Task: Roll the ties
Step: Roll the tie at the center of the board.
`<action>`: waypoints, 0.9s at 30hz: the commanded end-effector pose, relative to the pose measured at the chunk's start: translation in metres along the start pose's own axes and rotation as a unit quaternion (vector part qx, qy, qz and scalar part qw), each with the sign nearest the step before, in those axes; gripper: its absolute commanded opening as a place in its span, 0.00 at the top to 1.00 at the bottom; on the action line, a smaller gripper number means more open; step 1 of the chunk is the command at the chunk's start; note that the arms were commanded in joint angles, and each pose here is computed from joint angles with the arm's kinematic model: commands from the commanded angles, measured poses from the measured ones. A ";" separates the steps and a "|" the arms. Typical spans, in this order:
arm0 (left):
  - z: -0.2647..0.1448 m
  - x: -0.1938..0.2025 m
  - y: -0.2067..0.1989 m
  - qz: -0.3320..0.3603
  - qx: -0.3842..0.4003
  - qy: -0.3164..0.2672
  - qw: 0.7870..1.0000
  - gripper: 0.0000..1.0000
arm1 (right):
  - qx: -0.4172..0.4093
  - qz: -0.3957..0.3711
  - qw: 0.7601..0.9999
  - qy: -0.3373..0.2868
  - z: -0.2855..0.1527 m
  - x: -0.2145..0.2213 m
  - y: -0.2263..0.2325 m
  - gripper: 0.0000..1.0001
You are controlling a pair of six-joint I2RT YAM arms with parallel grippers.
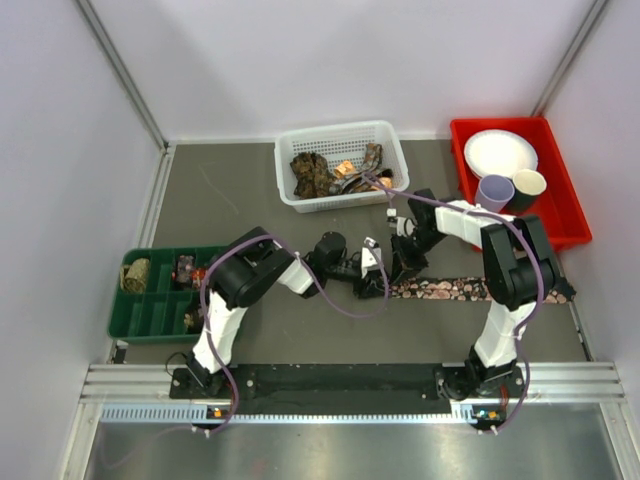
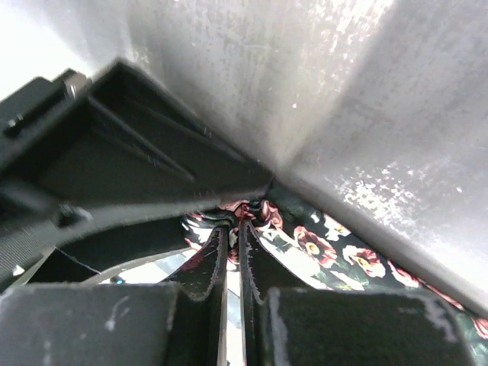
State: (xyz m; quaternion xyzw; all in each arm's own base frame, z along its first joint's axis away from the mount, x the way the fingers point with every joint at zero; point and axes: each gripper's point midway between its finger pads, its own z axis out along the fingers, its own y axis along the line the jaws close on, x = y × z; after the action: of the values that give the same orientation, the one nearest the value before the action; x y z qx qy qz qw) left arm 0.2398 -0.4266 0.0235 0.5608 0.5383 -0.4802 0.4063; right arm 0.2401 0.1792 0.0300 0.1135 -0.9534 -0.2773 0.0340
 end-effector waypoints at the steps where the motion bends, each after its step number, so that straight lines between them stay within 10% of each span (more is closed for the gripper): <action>1: -0.005 0.052 -0.015 -0.074 -0.019 0.063 0.995 0.62 | 0.161 -0.027 0.987 -0.005 0.011 -0.006 -0.059 1.00; 6: -0.038 0.069 -0.016 -0.061 -0.041 0.191 0.979 0.78 | 0.064 -0.050 0.996 -0.032 0.011 -0.022 -0.020 1.00; 13: -0.079 0.072 -0.018 -0.046 -0.037 0.314 0.947 0.87 | -0.077 -0.080 0.992 -0.063 -0.016 -0.037 0.032 0.50; 27: -0.085 0.076 -0.012 -0.056 -0.046 0.395 0.916 0.90 | -0.199 -0.026 0.978 -0.058 -0.006 -0.030 0.061 0.56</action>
State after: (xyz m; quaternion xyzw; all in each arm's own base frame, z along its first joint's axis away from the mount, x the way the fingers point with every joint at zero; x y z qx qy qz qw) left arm 0.2580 -0.3846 0.0229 0.6484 0.6465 -0.2833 0.2852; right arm 0.2569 0.2168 0.0626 0.1099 -0.8947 -0.4328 -0.0042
